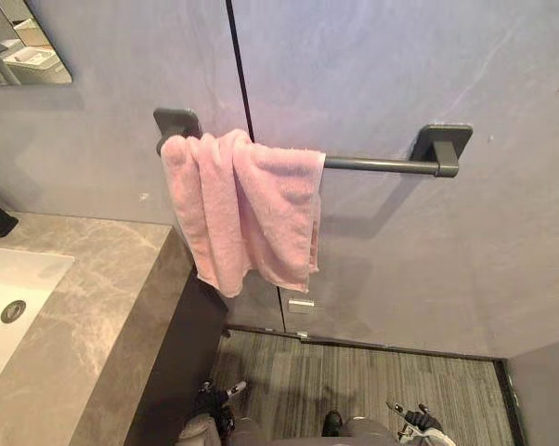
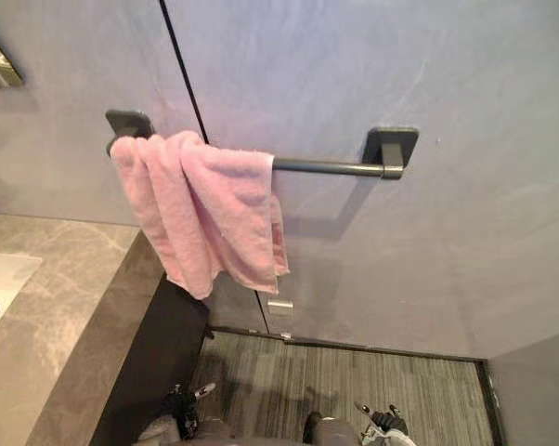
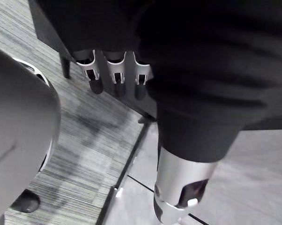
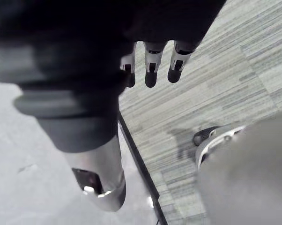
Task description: Organize washtable
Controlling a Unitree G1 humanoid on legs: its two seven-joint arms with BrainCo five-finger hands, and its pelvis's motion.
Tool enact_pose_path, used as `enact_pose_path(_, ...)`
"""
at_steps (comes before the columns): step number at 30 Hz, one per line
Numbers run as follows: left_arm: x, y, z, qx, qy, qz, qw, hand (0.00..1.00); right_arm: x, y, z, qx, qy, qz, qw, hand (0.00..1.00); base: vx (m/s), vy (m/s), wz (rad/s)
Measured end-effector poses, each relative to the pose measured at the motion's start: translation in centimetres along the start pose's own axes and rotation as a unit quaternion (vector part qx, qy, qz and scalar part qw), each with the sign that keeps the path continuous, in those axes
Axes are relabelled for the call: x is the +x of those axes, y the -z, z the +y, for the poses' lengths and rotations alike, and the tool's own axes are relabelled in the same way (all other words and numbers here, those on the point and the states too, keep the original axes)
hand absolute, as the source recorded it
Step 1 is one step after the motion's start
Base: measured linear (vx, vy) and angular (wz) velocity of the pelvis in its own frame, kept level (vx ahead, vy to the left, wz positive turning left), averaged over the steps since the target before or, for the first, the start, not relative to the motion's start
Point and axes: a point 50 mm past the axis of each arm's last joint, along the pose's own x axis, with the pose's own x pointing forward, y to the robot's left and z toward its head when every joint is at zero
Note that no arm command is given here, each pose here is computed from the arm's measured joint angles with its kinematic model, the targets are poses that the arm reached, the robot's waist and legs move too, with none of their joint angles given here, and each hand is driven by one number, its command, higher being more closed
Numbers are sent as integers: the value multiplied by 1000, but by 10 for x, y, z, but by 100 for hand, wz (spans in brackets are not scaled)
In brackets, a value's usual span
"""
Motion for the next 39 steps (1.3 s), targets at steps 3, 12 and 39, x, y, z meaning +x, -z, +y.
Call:
enact_pose_path(3, 0, 3, 0, 0, -1, 7, 1000, 0, 0, 1, -3, 0, 4, 3, 1000, 0, 119, 114, -32)
enact_pose_path(12, 0, 9, 13, 18, -12, 22, 1000, 0, -3, 13, 0, 2, -1, 16, 1000, 0, 33, 93, -15)
enact_pose_path(39, -47, -66, -11, -13, 30, -252, 967, 0, -5, 14, -12, -25, 27, 0, 999, 0, -10, -12, 8)
